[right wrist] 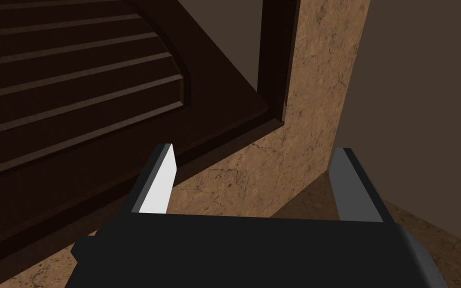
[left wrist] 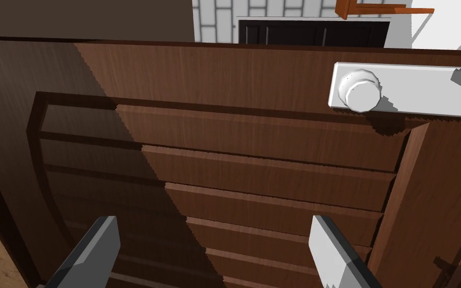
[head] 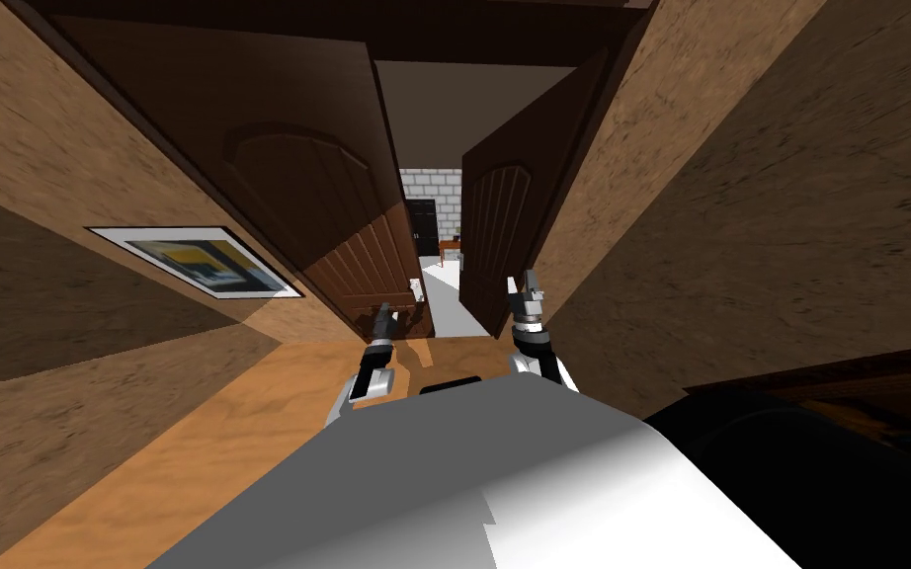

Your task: Push the door open

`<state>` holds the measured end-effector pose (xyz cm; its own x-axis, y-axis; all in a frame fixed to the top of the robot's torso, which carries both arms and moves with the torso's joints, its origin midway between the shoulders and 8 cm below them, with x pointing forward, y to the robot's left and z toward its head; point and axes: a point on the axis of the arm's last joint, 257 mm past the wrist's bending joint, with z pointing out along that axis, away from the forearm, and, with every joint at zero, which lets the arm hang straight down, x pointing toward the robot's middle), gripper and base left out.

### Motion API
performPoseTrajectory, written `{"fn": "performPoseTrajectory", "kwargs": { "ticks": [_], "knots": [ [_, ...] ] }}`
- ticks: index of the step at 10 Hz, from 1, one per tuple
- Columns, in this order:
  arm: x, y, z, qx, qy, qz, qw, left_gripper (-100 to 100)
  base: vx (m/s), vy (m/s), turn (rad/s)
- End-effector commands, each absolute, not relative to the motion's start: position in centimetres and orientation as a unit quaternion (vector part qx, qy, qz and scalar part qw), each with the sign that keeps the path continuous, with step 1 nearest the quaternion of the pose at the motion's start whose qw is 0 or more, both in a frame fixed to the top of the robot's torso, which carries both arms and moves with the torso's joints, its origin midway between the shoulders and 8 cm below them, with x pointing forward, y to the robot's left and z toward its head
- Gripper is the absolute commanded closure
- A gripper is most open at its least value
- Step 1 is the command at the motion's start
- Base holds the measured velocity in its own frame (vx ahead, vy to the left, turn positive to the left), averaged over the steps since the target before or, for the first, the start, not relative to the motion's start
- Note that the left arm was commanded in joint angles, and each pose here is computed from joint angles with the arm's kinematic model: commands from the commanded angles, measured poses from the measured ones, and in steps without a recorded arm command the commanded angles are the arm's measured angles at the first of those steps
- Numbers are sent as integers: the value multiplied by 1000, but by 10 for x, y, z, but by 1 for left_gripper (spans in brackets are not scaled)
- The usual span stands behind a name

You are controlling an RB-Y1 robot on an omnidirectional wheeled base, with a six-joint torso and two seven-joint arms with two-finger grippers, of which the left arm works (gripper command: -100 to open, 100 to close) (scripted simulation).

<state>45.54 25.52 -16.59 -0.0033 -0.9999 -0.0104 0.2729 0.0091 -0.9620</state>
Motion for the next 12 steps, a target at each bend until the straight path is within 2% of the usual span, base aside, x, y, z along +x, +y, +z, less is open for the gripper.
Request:
{"fn": "performPoseTrajectory", "kwargs": {
  "ticks": [1, 6, 12],
  "knots": [
    [461, 251, -184, -432, 442, -557, 555, -100, 85, 75, -56],
    [476, 240, -242, -461, 480, -537, 519, -100, 110, 62, -58],
    [483, 231, -291, -483, 511, -517, 489, -100, 108, 62, -47]
  ]
}}
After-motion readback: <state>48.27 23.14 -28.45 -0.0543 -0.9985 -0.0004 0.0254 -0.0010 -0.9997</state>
